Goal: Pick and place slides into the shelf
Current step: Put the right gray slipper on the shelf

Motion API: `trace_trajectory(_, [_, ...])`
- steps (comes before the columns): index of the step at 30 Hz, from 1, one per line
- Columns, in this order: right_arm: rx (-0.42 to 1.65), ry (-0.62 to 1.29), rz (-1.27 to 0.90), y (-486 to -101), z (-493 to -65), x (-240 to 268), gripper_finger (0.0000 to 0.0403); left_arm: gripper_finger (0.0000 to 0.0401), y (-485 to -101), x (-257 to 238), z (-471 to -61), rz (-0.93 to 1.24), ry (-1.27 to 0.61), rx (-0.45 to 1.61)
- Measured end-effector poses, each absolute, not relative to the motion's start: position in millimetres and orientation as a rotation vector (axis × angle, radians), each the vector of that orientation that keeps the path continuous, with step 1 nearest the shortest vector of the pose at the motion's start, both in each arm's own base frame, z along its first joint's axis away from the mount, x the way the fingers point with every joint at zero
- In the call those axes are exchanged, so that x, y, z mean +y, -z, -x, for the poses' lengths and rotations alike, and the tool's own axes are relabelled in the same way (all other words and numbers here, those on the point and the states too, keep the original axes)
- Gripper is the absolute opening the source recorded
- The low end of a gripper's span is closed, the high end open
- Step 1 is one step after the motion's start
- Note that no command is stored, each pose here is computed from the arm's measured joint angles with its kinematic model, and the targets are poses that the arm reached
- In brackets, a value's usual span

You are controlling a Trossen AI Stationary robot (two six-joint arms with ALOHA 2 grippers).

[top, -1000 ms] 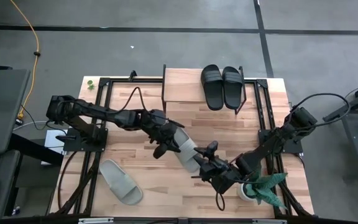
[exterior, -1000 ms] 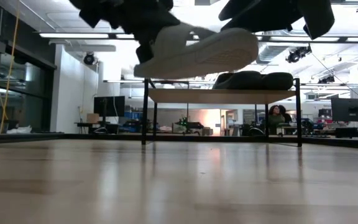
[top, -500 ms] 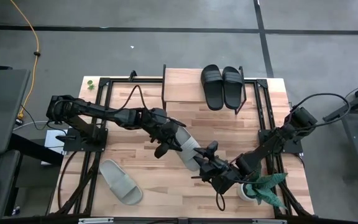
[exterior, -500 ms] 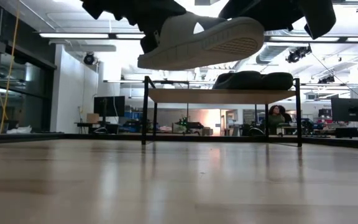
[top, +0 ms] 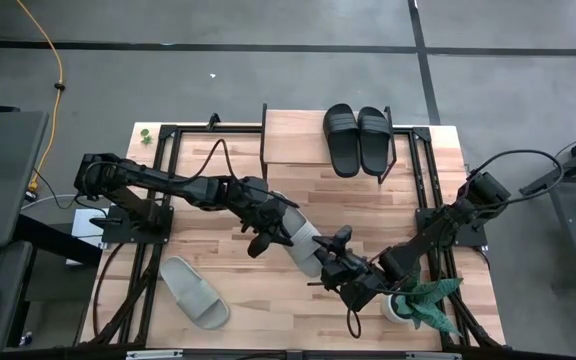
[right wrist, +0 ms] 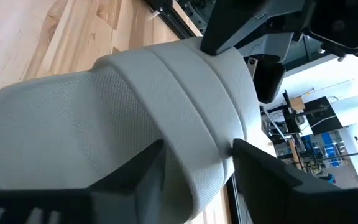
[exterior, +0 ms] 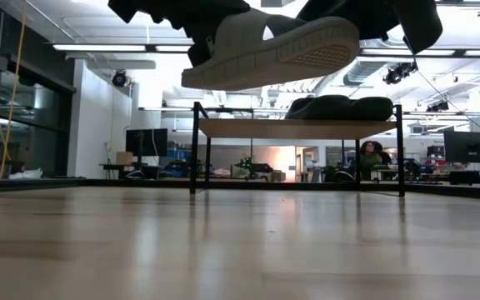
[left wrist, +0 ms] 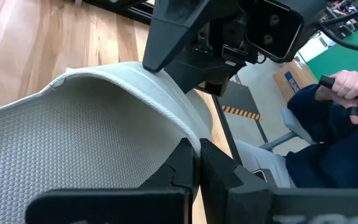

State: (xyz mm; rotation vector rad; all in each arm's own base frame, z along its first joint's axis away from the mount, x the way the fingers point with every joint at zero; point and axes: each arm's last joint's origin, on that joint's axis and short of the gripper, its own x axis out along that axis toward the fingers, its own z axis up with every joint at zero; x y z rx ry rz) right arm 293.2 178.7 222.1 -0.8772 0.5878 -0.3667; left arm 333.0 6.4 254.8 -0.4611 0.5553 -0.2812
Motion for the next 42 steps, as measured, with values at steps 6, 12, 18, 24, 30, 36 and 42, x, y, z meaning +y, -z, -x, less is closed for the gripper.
trace_trajectory(6, [0.591, 0.349, 0.875, -221.7, -293.3, 179.0, 0.0089, 0.0, -254.9, 6.2, -333.0, 0.465, 0.288, 0.556])
trace_trajectory(12, [0.594, 0.342, 0.88, -221.4, -293.1, 179.1, 0.0007, 0.0, -254.9, 6.3, -333.0, 0.465, 0.287, 0.556])
trace_trajectory(18, [0.595, 0.325, 0.872, -221.2, -293.4, 179.5, 0.0003, 0.0002, -254.9, 6.5, -333.0, 0.465, 0.286, 0.555])
trace_trajectory(24, [0.595, 0.322, 0.868, -221.2, -293.4, 179.6, 0.0001, 0.0035, -254.8, 7.2, -333.0, 0.459, 0.28, 0.553])
trace_trajectory(30, [0.596, 0.318, 0.867, -221.0, -293.4, 179.6, 0.0001, 0.0092, -254.3, 7.5, -332.9, 0.449, 0.27, 0.556])
trace_trajectory(36, [0.595, 0.319, 0.866, -221.0, -293.5, 179.6, 0.0, 0.0168, -254.1, 7.9, -333.0, 0.412, 0.262, 0.55])
trace_trajectory(42, [0.602, 0.324, 0.877, -220.6, -293.1, 178.9, 0.0, 0.0237, -251.0, 12.1, -332.3, 0.362, 0.141, 0.563])
